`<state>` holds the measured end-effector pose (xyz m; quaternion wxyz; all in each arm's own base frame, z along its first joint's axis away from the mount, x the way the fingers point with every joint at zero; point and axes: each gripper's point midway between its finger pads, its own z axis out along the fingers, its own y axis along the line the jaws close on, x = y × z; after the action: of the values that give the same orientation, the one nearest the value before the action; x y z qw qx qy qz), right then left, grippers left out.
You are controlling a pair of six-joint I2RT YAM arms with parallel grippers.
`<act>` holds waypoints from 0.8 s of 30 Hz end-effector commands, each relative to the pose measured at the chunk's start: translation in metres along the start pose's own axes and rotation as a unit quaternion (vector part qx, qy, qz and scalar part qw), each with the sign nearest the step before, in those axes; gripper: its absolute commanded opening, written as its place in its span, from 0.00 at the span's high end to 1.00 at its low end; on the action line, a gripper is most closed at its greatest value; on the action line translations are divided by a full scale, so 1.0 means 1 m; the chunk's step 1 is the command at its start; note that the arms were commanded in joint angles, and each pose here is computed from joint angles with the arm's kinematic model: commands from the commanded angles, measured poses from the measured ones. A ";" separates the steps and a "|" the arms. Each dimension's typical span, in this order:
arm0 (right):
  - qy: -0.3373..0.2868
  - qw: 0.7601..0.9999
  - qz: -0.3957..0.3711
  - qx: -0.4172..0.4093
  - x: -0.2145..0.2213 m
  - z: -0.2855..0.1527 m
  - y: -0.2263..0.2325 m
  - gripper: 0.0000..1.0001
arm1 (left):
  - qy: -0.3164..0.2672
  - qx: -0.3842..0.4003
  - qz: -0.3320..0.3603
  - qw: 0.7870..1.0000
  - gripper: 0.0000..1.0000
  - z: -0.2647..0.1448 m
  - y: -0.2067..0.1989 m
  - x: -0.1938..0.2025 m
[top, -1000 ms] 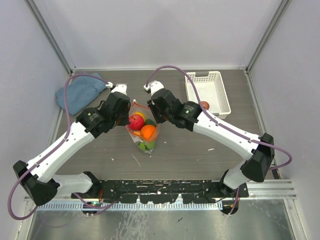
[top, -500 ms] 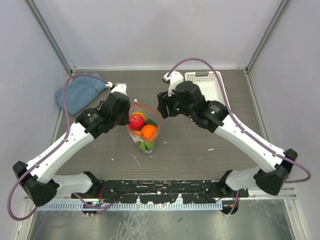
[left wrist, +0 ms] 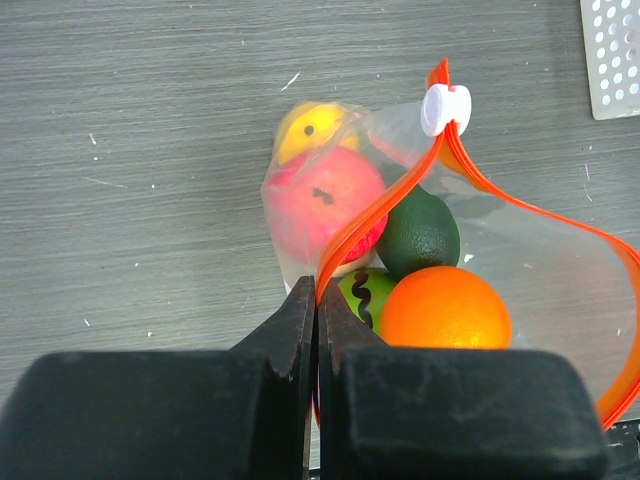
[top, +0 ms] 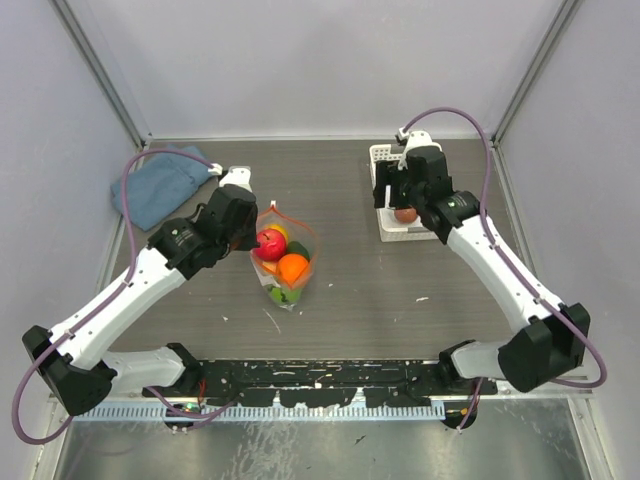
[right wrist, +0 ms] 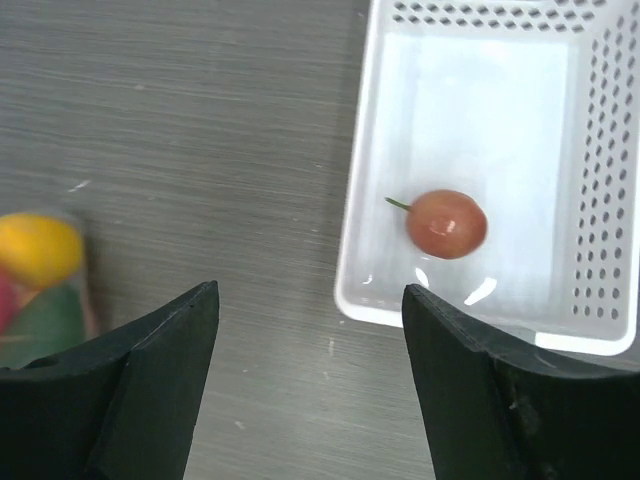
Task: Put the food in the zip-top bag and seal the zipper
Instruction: Pick up the fake fruit from the bin.
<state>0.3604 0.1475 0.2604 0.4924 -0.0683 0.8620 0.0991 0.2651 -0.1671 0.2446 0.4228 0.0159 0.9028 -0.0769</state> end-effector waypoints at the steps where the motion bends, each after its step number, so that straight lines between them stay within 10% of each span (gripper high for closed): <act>1: -0.023 0.999 0.029 0.023 -0.007 0.027 -0.026 0.20 | -0.042 0.009 -0.015 0.999 1.00 -0.005 -0.003 -0.018; 24: 0.082 0.983 0.103 0.128 0.087 0.142 -0.124 0.01 | -0.038 0.015 -0.011 0.999 1.00 -0.002 -0.004 -0.014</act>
<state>0.4393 0.0591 0.0999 0.3896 0.0642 0.9185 0.0233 0.2676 -0.1699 0.2417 0.4266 0.0165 0.9007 -0.0811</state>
